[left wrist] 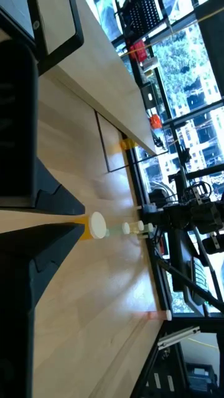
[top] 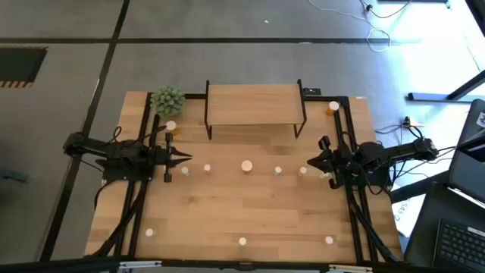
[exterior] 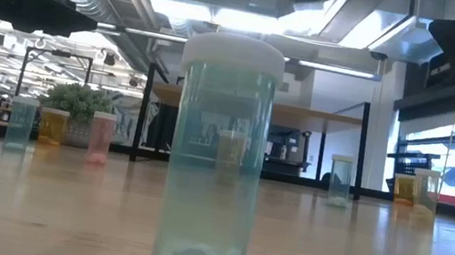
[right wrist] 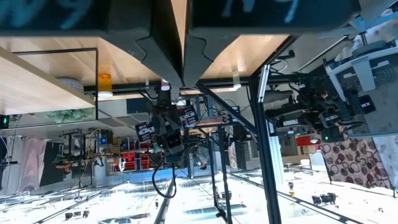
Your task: Pick and place medicine bottles onto shelf by color
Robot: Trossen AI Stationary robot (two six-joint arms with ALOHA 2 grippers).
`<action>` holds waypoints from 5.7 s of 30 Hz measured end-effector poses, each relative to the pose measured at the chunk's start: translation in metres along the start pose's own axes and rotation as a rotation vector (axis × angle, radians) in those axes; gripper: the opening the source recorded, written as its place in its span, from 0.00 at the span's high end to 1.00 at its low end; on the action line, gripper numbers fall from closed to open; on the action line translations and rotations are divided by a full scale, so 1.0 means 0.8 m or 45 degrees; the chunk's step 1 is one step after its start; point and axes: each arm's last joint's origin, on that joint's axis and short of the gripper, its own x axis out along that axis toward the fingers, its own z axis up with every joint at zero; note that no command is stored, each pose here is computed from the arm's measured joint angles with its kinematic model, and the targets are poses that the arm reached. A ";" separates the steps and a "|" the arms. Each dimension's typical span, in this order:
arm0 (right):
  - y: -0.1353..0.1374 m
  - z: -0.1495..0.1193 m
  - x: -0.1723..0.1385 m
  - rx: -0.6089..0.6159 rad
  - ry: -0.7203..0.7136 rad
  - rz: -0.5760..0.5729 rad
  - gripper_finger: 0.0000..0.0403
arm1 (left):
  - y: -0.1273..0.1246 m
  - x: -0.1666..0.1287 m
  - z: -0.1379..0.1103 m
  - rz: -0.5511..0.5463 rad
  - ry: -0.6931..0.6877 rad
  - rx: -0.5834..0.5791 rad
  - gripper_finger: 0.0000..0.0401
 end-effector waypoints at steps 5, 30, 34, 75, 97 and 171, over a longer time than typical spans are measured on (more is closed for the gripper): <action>0.000 0.000 0.000 0.000 0.000 0.000 0.96 | 0.000 0.000 0.000 0.000 0.000 0.000 0.93; -0.004 0.008 0.000 -0.014 -0.046 -0.150 0.98 | 0.000 0.000 0.000 0.000 0.000 0.000 0.93; -0.001 0.032 0.000 -0.139 0.058 -0.159 0.99 | 0.000 0.000 0.000 0.000 0.000 0.000 0.93; 0.024 0.248 0.070 0.759 1.271 -0.847 1.00 | 0.010 -0.002 0.021 0.198 -0.165 0.002 0.93; 0.028 0.238 0.055 0.716 1.596 -0.732 0.98 | 0.031 0.039 0.133 0.423 0.172 -0.066 0.93; 0.033 0.193 0.052 0.785 1.700 -0.882 0.71 | 0.030 0.118 0.240 0.282 0.628 -0.214 0.93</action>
